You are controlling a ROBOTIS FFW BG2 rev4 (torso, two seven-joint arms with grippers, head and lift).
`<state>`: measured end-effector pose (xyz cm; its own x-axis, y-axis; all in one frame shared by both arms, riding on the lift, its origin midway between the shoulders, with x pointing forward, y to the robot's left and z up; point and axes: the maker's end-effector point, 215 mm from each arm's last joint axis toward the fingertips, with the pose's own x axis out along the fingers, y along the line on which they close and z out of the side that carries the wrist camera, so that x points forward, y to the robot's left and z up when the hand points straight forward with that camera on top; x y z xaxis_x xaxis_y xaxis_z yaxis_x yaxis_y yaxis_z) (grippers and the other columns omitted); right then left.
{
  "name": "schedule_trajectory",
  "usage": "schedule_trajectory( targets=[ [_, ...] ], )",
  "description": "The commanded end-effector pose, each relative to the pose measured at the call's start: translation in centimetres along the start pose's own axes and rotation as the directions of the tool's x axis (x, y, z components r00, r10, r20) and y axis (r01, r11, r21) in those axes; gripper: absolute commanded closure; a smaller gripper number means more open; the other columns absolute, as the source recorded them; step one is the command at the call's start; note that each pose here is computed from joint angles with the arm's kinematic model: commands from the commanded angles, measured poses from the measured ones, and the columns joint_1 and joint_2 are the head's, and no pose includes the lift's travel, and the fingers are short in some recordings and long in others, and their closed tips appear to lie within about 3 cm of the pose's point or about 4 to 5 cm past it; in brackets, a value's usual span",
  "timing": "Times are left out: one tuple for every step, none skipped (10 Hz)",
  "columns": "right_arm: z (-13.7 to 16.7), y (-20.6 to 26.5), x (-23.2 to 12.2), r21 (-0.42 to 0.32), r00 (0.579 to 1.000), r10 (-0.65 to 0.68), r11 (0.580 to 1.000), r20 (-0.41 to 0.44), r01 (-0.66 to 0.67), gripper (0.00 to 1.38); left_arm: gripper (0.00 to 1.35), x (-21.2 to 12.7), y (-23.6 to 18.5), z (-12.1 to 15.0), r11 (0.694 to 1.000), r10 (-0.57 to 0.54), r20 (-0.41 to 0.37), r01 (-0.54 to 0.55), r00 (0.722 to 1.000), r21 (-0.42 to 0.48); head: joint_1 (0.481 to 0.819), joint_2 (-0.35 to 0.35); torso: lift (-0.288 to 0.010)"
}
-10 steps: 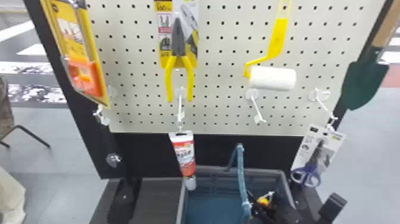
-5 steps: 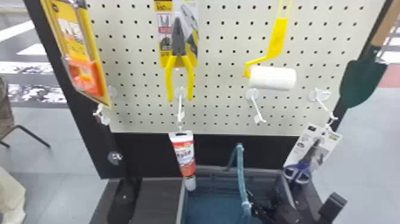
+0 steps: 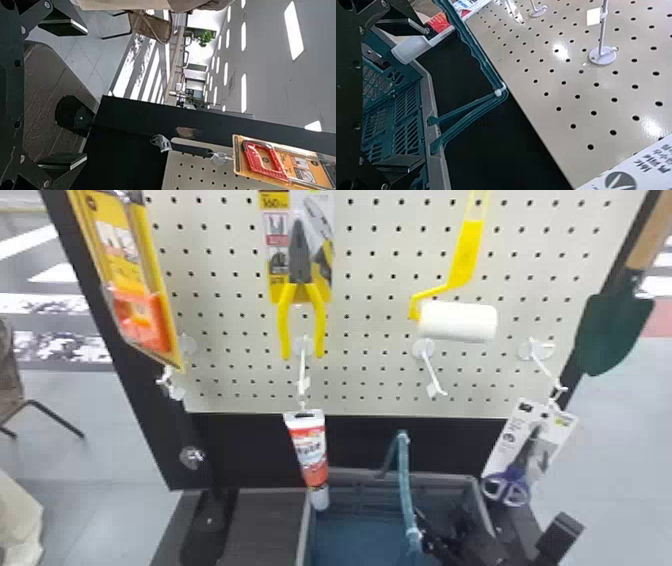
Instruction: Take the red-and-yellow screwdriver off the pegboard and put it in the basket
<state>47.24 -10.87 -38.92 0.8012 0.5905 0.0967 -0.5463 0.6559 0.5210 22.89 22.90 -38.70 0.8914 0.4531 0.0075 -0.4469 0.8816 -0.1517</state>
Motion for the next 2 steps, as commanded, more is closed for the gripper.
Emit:
schedule_trajectory(
  targets=[
    [1.09,0.76,0.19,-0.05,1.0,0.009,0.999,0.002,-0.009,0.16,0.18,-0.03,0.01,-0.01,1.0,0.001,0.0,-0.001,1.0,0.0,0.549,0.0,-0.1],
    [1.89,1.06,0.15,-0.093,1.0,-0.002,0.996,0.001,0.003,0.16,0.18,-0.04,-0.03,0.01,1.0,0.001,0.0,-0.001,1.0,0.0,0.549,0.0,-0.1]
  ],
)
